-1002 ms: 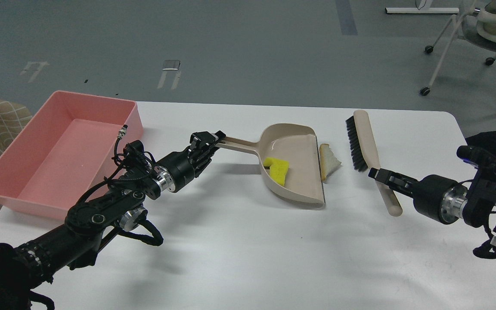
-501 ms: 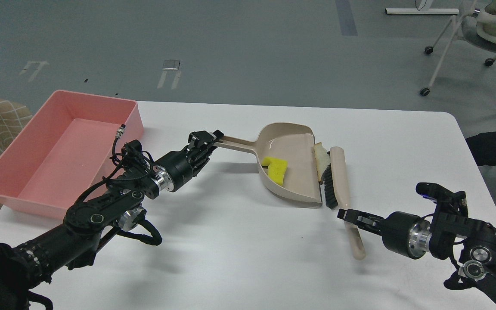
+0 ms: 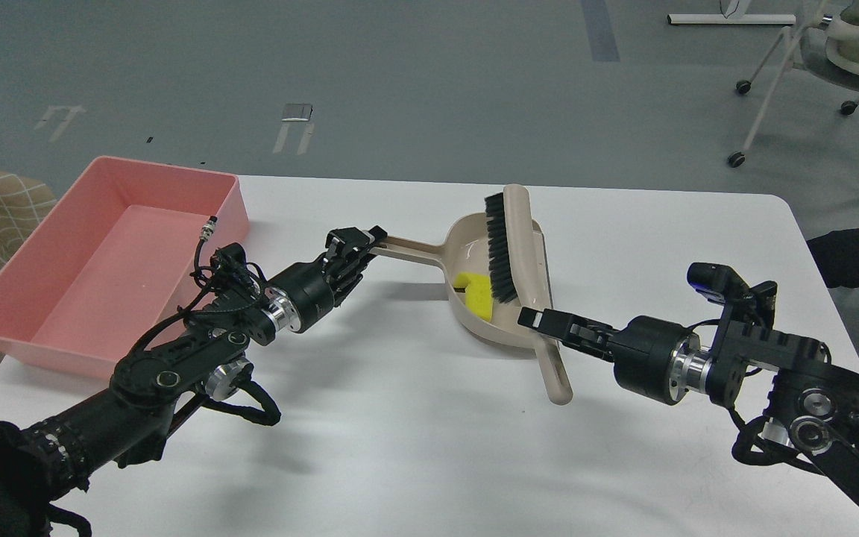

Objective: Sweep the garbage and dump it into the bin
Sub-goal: 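Lift the dustpan with the left gripper and tip it over the pink bin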

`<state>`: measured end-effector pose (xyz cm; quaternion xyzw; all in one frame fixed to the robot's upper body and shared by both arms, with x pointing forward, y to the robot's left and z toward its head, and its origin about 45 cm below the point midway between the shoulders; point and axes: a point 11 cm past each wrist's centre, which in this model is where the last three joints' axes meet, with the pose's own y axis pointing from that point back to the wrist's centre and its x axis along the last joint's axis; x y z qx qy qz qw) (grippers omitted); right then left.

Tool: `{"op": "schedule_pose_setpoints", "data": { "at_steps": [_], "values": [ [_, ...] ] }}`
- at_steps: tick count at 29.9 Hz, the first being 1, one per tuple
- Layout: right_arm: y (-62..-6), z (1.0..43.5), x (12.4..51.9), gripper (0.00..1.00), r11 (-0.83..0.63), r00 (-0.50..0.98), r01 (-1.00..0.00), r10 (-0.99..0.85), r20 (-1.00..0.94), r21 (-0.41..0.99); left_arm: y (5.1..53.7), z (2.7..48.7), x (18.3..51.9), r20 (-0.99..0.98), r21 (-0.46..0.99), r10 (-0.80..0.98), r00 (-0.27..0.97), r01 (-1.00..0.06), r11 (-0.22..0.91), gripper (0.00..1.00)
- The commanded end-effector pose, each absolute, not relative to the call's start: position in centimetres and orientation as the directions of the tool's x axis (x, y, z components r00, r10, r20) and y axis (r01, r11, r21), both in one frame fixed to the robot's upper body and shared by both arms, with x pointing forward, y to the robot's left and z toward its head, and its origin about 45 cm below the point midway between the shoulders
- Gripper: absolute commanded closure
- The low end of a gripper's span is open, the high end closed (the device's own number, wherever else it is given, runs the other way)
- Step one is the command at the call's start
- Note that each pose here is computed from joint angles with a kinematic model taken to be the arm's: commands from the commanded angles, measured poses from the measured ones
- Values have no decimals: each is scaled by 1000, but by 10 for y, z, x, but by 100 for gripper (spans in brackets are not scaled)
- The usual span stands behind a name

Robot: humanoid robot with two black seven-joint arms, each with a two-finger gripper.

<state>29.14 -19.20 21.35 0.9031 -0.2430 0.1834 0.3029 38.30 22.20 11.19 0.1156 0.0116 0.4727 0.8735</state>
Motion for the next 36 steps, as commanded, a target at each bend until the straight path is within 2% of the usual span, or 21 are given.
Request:
{"op": "schedule_pose_setpoints", "data": {
  "at_steps": [1, 10, 15, 19, 21, 23, 27, 29, 30, 32, 36],
  "values": [
    [-215, 233, 306, 84, -661, 766, -618, -387, 514, 425, 229, 119, 387, 76, 180, 845, 529, -841, 510, 89],
    [-290, 238, 324, 83, -498, 661, -750, -520, 542, 436, 272, 161, 395, -60, 55, 912, 407, -910, 410, 87],
    [-334, 228, 319, 83, -397, 606, -793, -595, 528, 463, 335, 192, 403, -130, -13, 955, 268, -963, 268, 87],
    [-348, 217, 314, 83, -361, 596, -794, -618, 512, 489, 379, 222, 406, -166, -79, 966, 198, -979, 187, 87],
    [-354, 211, 309, 84, -346, 594, -792, -630, 501, 504, 423, 244, 400, -226, -135, 967, 117, -987, 88, 87],
    [-356, 207, 307, 84, -342, 597, -787, -633, 494, 514, 445, 256, 395, -238, -161, 968, 83, -986, 44, 87],
    [-359, 203, 304, 84, -334, 596, -785, -635, 490, 522, 504, 269, 362, -199, -167, 980, -1, -985, -35, 87],
    [-361, 202, 304, 84, -331, 592, -787, -644, 485, 520, 539, 278, 331, -145, -154, 988, -50, -985, -72, 87],
    [-361, 202, 304, 84, -331, 592, -787, -644, 485, 520, 539, 278, 331, -145, -154, 988, -50, -985, -72, 87],
    [-360, 195, 299, 84, -331, 599, -778, -650, 468, 535, 566, 282, 301, -91, -117, 993, -72, -990, -83, 87],
    [-358, 185, 291, 84, -336, 605, -767, -662, 443, 546, 592, 288, 271, -16, -46, 998, -62, -997, -62, 87]
  ]
}}
